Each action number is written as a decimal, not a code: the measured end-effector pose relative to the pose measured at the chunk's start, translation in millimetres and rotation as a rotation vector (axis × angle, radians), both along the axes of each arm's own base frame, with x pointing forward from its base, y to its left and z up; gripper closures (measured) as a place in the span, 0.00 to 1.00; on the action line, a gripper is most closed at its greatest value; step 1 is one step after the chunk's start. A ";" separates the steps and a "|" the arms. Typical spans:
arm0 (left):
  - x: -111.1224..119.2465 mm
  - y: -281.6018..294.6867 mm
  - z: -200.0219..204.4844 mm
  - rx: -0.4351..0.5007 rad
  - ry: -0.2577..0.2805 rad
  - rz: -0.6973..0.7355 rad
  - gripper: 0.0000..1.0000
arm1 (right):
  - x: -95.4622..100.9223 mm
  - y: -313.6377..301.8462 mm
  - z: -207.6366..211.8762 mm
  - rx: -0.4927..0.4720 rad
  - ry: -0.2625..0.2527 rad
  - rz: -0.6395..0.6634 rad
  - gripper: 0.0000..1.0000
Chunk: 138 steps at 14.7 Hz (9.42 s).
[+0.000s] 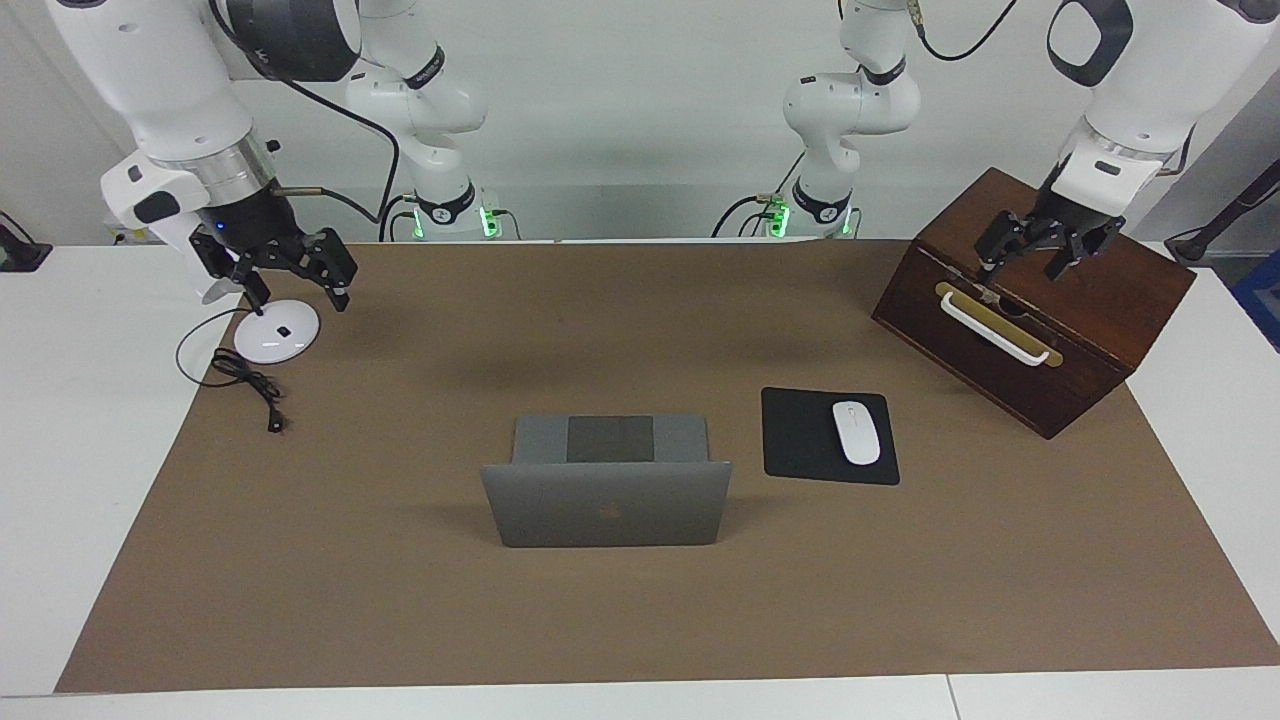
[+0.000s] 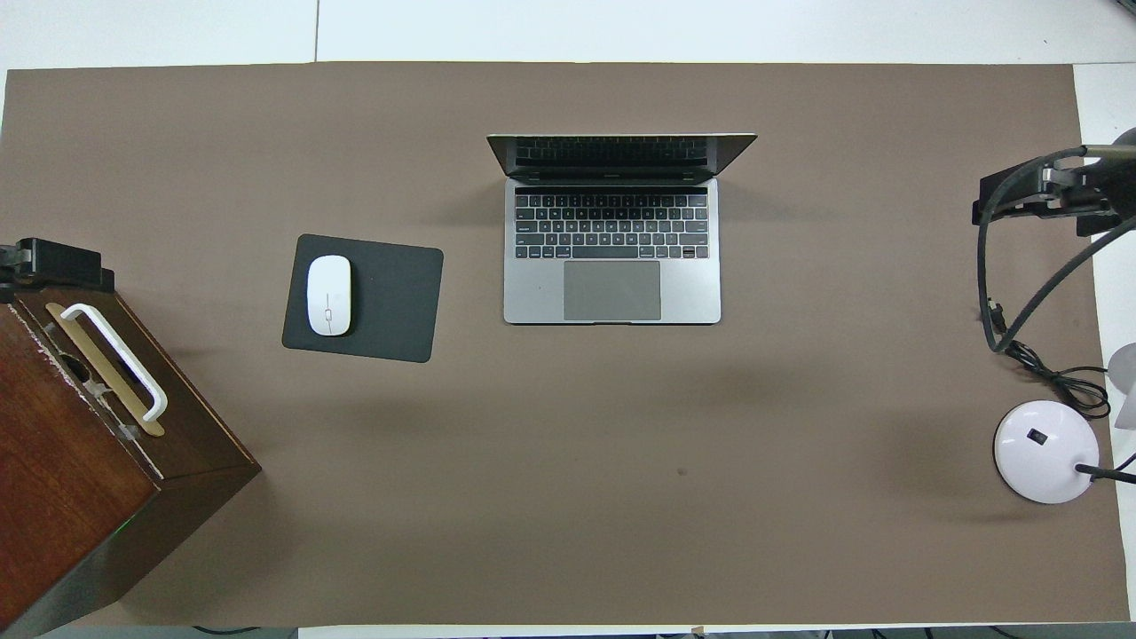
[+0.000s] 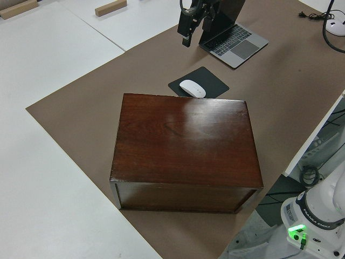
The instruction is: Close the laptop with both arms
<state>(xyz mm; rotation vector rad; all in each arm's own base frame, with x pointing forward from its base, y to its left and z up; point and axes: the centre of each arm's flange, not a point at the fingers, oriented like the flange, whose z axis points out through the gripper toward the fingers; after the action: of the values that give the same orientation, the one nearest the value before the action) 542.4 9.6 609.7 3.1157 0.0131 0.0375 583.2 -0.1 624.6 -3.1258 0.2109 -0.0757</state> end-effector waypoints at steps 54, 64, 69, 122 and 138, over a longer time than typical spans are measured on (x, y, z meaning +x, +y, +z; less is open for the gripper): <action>10.6 -17.5 0.5 0.000 -0.124 -0.029 0.99 | 62.4 -5.2 -6.2 -0.044 -0.221 0.107 0.99; 14.0 -87.1 -35.4 -0.036 -0.263 -0.146 0.99 | 103.5 15.1 -35.1 -0.038 -0.355 0.137 0.99; 0.2 -137.7 -79.6 -0.063 -0.350 -0.225 0.99 | 134.2 90.4 -76.2 -0.091 -0.481 0.121 0.99; -99.6 -326.1 -343.2 -0.160 -0.718 -0.651 0.99 | 80.7 314.4 -163.8 -0.229 -0.373 -0.108 0.99; -98.9 -324.8 -343.9 -0.145 -0.729 -0.725 0.99 | 96.2 250.8 -183.8 0.059 -0.022 -0.233 0.99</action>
<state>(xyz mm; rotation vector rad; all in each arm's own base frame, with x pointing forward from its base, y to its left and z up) 443.5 -315.2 265.8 2.5769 -1.0324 1.0545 679.4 250.7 440.8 -3.0253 0.5644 -0.1029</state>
